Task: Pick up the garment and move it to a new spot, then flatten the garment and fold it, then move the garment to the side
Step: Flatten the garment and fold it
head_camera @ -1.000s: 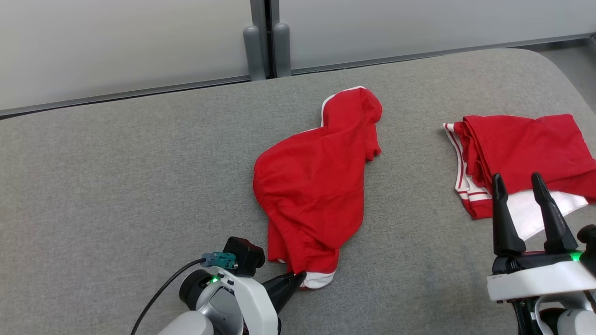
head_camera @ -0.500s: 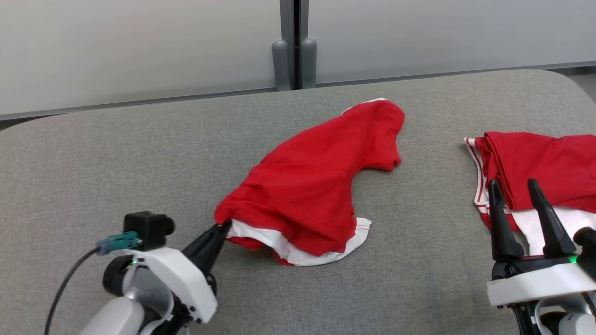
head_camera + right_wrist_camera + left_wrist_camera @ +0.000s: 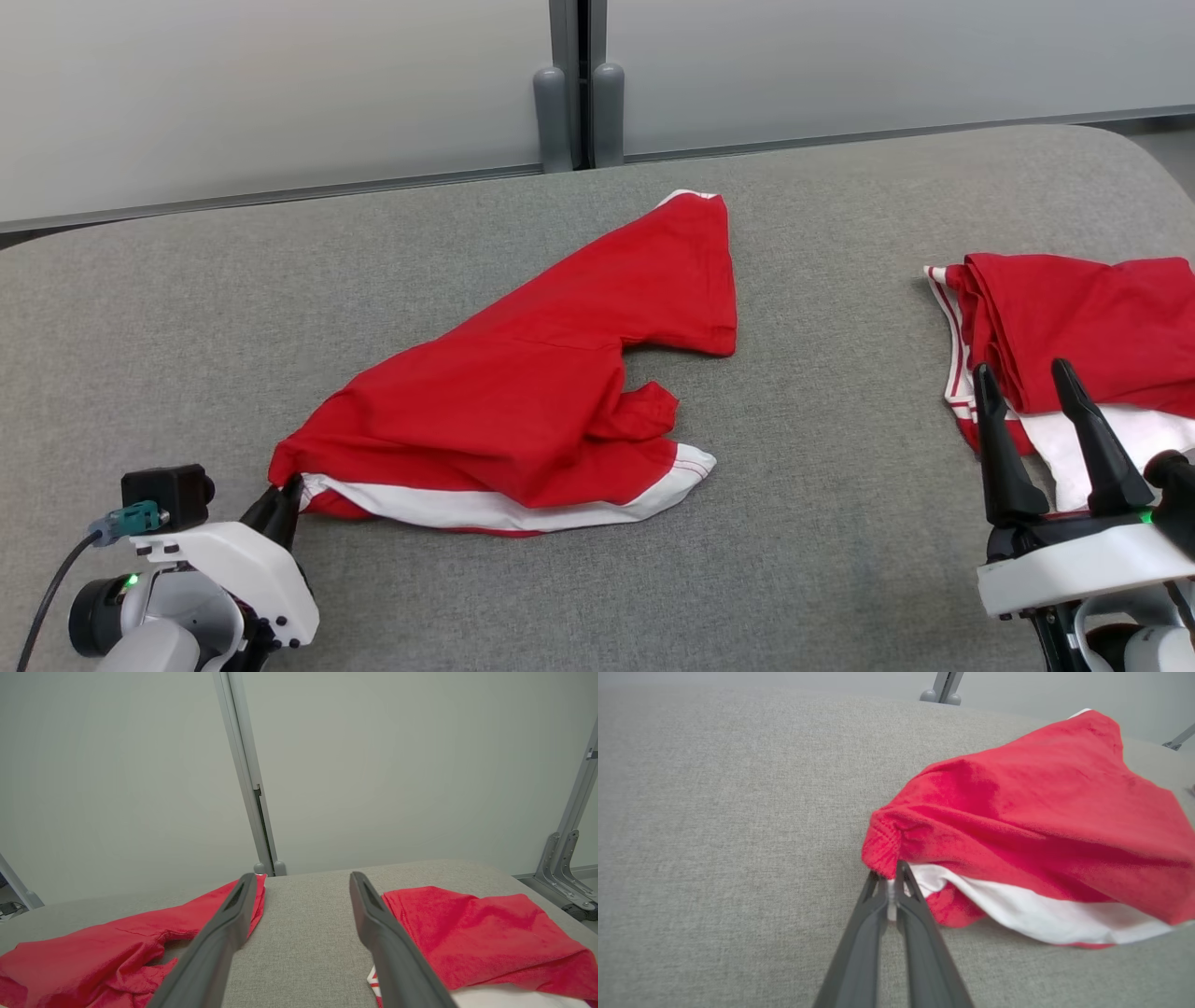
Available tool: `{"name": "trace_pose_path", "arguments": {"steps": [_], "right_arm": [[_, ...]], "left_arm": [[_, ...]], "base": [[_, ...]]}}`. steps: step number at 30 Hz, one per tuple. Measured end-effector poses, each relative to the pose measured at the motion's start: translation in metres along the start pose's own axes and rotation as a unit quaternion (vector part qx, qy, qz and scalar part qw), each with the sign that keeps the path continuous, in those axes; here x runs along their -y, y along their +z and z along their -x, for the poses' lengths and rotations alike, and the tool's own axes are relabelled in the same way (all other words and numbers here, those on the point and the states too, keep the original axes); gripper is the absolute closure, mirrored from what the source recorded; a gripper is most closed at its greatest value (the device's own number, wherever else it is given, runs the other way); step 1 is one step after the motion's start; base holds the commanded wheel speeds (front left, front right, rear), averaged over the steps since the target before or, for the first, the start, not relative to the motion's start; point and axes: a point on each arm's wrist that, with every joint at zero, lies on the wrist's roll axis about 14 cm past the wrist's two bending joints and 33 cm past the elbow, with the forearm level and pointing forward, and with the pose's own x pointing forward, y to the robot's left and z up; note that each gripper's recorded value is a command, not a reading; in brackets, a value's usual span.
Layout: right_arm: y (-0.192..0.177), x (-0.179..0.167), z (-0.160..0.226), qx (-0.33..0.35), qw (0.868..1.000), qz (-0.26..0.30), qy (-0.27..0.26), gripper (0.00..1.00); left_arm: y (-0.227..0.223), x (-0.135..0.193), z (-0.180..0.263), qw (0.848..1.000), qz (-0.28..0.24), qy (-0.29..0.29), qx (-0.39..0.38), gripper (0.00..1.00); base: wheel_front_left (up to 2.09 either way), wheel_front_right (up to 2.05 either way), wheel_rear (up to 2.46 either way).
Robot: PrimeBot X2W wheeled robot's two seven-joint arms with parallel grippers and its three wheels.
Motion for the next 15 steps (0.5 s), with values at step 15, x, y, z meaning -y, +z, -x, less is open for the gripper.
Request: {"name": "trace_pose_path", "arguments": {"steps": [15], "right_arm": [[0.007,-0.019,0.007,0.01,1.0,-0.011,0.023,0.0]], "left_arm": [[0.059,0.005,0.054,0.988,-0.044,0.004,0.148,0.0]], "base": [[0.0,0.0,0.0]]}}
